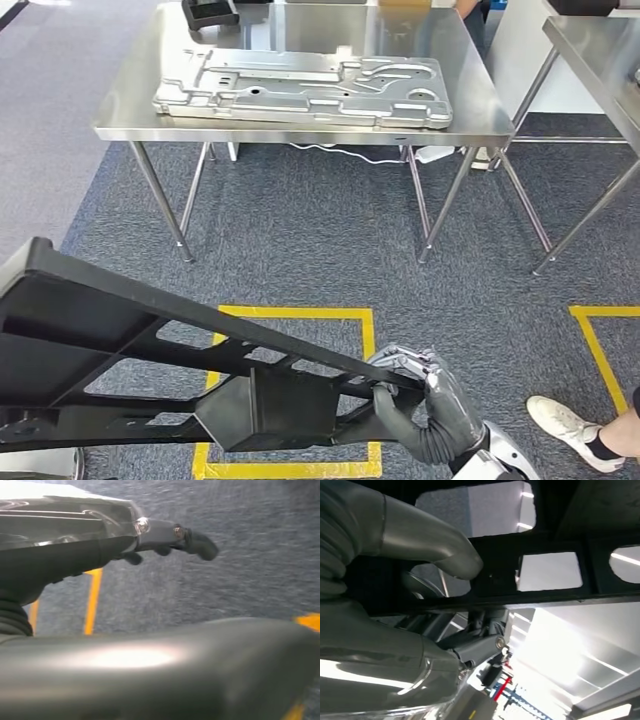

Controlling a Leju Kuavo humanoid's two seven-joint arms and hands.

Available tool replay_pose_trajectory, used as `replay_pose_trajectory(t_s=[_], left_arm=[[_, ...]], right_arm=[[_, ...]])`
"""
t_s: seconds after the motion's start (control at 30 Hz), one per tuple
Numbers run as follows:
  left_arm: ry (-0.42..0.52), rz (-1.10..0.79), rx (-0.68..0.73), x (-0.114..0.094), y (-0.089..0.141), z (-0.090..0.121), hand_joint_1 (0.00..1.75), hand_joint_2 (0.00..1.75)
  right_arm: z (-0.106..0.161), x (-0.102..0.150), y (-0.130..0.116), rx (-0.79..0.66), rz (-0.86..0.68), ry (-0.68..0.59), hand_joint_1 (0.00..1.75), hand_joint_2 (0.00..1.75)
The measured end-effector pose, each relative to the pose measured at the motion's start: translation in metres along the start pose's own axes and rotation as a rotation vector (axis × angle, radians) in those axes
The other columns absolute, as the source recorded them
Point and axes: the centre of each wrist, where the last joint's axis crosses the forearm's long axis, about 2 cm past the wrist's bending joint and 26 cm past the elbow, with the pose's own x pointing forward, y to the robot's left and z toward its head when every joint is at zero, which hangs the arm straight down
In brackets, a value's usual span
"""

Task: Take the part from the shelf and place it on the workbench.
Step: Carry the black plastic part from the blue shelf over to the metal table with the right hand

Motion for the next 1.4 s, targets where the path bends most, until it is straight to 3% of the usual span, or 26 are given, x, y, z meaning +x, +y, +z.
replay_pose_trajectory(t_s=[1.4], left_arm=[[-0.01,-0.012,-0.003,0.0042,0.0018,-0.0018,0.0,1.75]], right_arm=[[-0.008,0.0033,-0.0014,0.013,0.037,-0.124,1.75,1.75]])
